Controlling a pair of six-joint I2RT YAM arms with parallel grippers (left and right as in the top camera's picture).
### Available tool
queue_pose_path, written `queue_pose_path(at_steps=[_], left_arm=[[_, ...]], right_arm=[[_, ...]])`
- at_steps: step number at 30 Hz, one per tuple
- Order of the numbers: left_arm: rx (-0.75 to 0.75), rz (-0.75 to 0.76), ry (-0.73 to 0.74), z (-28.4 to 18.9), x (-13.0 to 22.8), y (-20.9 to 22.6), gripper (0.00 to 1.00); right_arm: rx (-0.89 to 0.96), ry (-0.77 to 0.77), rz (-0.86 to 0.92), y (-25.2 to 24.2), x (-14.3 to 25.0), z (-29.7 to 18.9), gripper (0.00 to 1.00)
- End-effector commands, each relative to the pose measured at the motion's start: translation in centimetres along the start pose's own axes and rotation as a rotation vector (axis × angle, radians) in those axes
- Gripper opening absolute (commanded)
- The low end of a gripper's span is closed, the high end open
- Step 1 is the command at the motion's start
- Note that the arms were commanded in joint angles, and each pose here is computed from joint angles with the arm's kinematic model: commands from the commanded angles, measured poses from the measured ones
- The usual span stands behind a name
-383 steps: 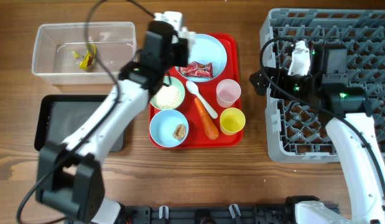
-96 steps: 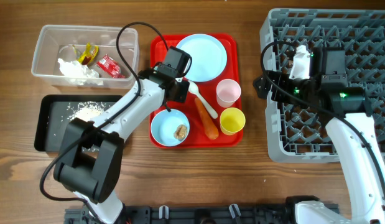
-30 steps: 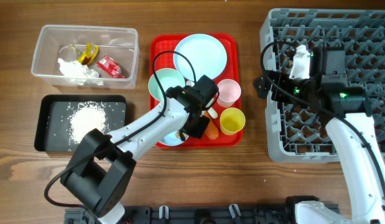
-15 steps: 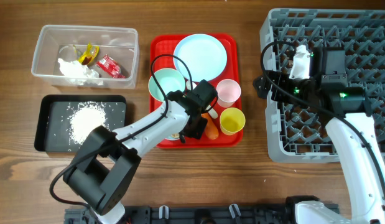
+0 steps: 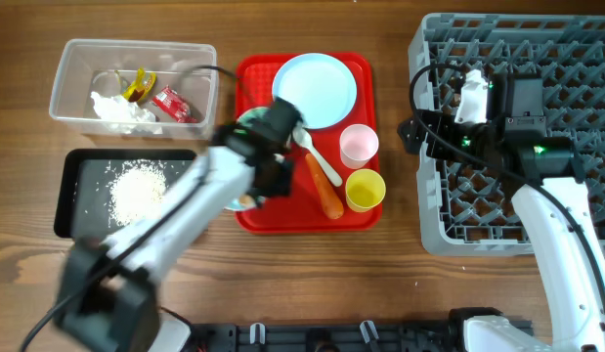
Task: Sort waste into correct bins and load items into the dishwasher rack
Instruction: 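Grasp the blue bowl with the mushroom using the left gripper, then tip the blue bowl over the black tray to dump the mushroom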
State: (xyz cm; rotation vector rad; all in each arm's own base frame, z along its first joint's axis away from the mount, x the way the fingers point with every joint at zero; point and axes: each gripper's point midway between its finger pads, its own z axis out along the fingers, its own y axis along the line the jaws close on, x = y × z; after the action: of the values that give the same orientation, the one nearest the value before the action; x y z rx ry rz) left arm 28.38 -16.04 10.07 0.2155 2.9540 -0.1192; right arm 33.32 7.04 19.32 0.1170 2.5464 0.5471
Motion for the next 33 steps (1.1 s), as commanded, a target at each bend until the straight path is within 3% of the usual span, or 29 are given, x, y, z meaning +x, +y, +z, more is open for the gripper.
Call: queue_pose_path(at_steps=[1, 11, 20, 33], left_arm=[[0.051, -0.170, -0.090, -4.1, -1.6, 3.9, 0.04], [0.310, -0.467, -0.107, -5.2, -1.1, 15.8, 0.04], [0.681, -0.635, -0.390, -7.6, -0.6, 24.2, 0.04], [1.098, -0.707, -0.674, -7.6, -2.1, 28.1, 0.04]], right_arm=[[0.006, -0.012, -0.006, 0.1, -0.6, 0.0, 1.00], [0.006, -0.012, -0.006, 0.1, -0.6, 0.0, 1.00], [0.004, -0.018, -0.008, 0.1, -0.7, 0.0, 1.00], [0.005, -0.015, -0.005, 0.1, -0.7, 0.0, 1.00]])
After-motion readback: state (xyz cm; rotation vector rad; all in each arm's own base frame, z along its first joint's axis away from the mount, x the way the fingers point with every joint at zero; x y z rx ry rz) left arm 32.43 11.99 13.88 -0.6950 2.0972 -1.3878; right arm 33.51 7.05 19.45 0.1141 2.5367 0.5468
